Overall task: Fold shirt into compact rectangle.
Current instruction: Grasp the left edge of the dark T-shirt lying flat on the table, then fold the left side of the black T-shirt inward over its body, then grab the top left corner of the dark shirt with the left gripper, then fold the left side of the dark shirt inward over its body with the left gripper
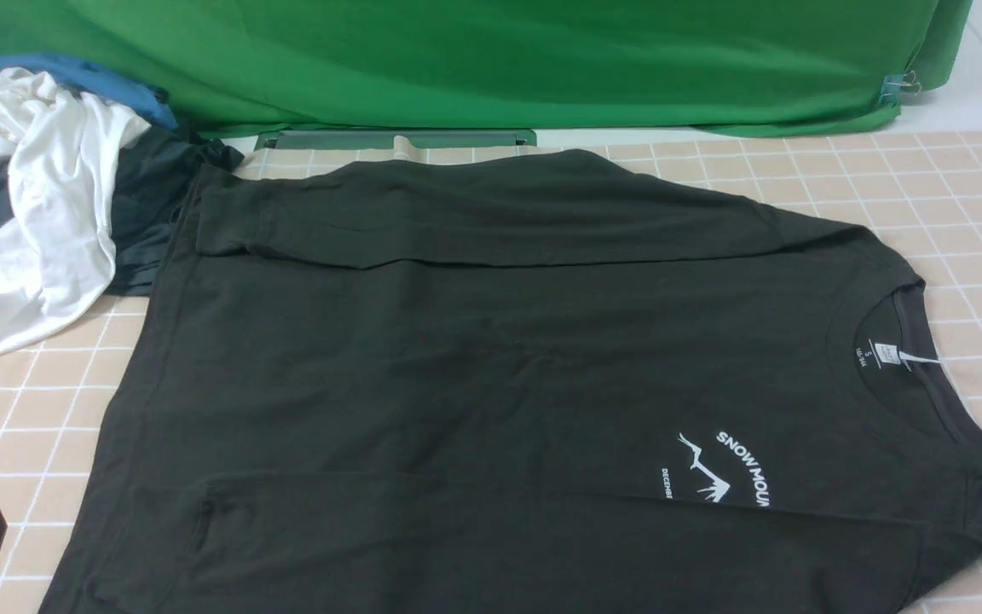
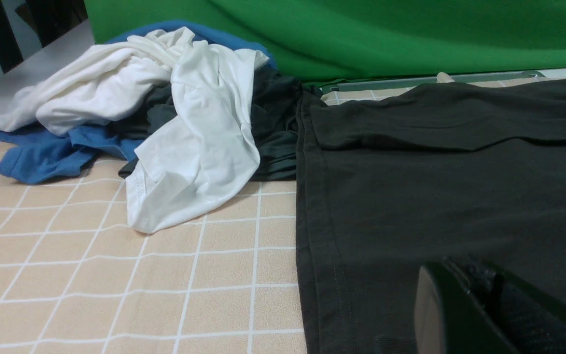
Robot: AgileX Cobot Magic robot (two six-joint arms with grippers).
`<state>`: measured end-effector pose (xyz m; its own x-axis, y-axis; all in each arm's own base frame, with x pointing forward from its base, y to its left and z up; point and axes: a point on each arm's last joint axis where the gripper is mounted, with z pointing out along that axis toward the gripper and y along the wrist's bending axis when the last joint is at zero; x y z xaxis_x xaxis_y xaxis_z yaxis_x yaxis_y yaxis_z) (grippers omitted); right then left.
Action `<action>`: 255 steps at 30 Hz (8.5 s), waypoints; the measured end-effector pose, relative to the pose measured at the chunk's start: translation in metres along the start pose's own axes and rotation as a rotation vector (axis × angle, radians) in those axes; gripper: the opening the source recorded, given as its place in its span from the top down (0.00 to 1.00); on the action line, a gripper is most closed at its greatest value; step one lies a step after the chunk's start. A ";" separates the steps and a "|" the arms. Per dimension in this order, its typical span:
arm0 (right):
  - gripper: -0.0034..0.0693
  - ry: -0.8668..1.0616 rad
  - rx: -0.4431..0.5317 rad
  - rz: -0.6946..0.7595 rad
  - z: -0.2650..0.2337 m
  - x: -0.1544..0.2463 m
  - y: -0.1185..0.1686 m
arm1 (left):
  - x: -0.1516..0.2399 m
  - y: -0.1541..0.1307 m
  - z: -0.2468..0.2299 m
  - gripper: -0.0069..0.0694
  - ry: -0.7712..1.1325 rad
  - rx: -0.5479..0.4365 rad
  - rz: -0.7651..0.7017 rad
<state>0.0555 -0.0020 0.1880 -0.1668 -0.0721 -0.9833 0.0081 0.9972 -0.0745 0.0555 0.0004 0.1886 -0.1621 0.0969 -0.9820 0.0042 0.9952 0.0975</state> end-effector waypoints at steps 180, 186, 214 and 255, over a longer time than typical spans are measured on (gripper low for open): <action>0.85 0.324 -0.566 0.121 0.036 -0.178 0.065 | -0.072 -0.002 0.380 0.31 0.839 -0.005 -0.216; 0.85 0.328 -0.564 0.130 0.036 -0.178 0.065 | -0.045 -0.005 0.407 0.31 0.850 -0.004 -0.214; 0.85 0.342 -0.559 0.160 0.036 -0.177 0.065 | -0.039 -0.005 0.416 0.86 0.805 0.040 -0.108; 0.83 0.343 -0.559 0.161 0.036 -0.177 0.065 | -0.053 -0.003 0.232 0.86 1.184 0.051 -0.154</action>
<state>0.1212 0.0751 0.3512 -0.5107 -0.0035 -0.8598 -0.4371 0.8622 0.2561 0.2928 -0.0051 0.2032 -0.9729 -0.0679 -0.2211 -0.0602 0.9973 -0.0415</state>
